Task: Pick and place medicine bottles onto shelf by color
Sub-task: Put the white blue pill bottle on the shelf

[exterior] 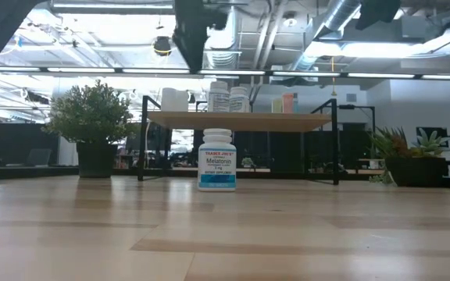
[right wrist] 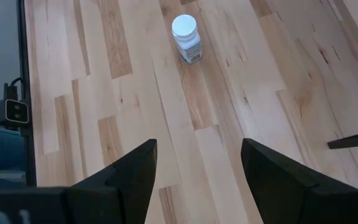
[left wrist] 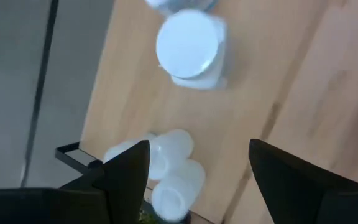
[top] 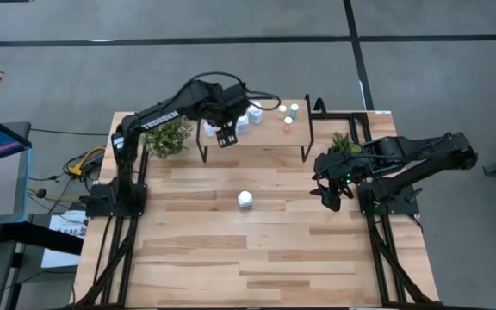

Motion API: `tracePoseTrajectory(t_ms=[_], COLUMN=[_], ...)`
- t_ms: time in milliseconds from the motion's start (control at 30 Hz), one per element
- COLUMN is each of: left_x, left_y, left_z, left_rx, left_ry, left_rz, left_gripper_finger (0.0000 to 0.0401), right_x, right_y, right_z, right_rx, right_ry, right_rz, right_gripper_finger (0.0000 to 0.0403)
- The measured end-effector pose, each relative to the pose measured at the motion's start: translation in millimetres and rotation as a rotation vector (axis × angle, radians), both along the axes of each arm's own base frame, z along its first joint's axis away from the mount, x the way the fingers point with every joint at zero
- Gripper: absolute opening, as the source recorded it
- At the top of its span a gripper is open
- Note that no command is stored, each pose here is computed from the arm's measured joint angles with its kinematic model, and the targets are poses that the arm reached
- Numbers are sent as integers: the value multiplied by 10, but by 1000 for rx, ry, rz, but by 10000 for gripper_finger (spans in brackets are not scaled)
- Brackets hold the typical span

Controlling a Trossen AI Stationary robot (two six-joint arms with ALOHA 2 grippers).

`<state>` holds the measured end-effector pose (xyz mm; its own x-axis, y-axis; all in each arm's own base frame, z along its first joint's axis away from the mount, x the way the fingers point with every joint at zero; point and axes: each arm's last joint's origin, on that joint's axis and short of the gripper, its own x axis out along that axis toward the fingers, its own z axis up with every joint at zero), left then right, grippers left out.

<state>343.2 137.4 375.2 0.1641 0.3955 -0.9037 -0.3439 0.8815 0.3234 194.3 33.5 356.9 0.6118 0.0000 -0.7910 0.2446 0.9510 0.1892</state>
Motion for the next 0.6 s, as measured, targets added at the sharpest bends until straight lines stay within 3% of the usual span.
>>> tracePoseTrajectory(t_ms=[300,600], left_x=[124,247], left_y=[92,175], left_z=[-366,-362], left_rx=[76,181], left_ry=[47,-49], left_rz=[26,6], left_gripper_finger=[261,261], right_x=[-1,-2], right_y=[0,0], right_z=[-1,-1], right_rx=[3,4], right_ry=[2,2], right_rz=[-4,-6], right_gripper_finger=[255,255])
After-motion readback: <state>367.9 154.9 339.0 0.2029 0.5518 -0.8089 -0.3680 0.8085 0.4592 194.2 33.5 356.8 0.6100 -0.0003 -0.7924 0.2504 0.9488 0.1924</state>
